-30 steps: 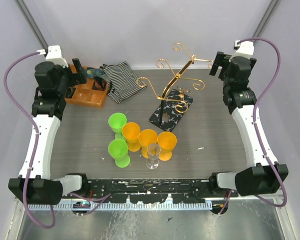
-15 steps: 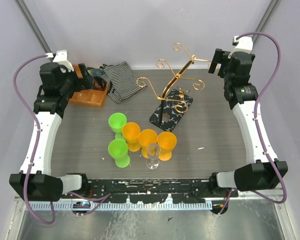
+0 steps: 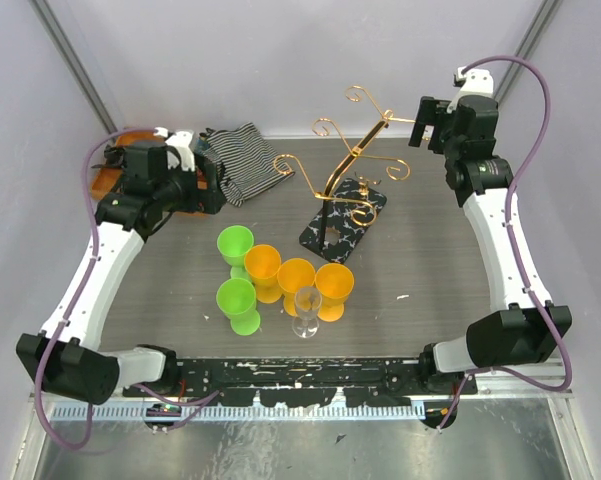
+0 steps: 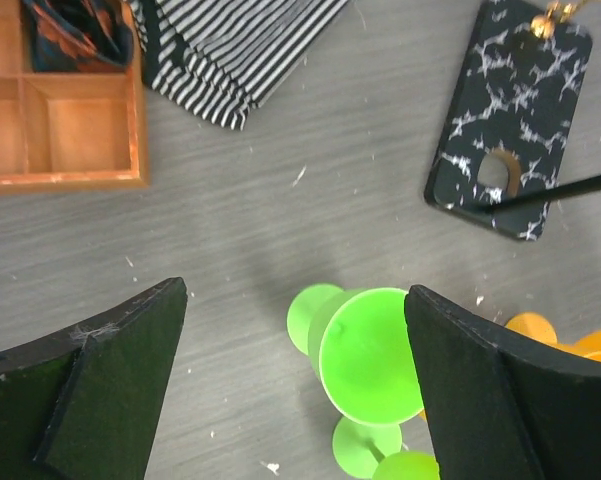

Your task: Place the wine glass upside down on the wine glass rack

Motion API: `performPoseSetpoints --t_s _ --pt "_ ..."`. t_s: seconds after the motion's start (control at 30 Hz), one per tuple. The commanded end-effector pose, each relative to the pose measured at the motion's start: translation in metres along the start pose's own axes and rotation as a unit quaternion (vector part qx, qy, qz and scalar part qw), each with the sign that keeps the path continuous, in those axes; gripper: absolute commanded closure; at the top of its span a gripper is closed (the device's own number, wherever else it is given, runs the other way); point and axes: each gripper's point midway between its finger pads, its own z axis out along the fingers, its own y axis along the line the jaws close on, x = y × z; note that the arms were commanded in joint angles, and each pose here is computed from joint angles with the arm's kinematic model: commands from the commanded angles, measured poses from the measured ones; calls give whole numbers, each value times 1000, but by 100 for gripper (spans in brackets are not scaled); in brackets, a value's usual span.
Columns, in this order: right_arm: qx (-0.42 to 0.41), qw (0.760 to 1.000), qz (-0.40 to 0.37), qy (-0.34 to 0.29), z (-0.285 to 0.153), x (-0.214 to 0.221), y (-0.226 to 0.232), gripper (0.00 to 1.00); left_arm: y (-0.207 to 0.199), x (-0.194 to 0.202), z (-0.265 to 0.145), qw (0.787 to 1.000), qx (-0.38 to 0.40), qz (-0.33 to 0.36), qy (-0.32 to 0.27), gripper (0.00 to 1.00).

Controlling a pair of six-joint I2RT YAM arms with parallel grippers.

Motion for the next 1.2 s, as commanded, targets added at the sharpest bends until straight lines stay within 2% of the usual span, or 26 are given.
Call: performPoseSetpoints --t_s 0.0,0.23,0.43,0.57,0.73,0.9,1.07,1.17 --pt "-13 999 2 -29 -9 -25 6 0 -3 40 0 997 -1 13 73 4" --pt "-4 1000 -3 -23 -9 -20 2 0 -9 80 2 991 0 29 132 7" --pt "-4 1000 1 -21 -8 -19 2 0 -9 109 21 983 -1 30 182 12" --pt "-4 1000 4 -19 -8 -17 3 0 -7 118 31 981 -4 26 194 28" --pt "-2 1000 5 -17 -10 -16 2 0 -8 122 36 976 0 21 218 64" --pt "0 1000 6 -21 -13 -18 1 0 -10 109 36 978 3 29 204 99" --pt "-14 999 14 -25 -17 -22 6 0 3 69 24 986 -40 58 153 100" --pt "-47 998 35 -27 -20 -29 18 0 16 24 6 987 -87 91 97 100"
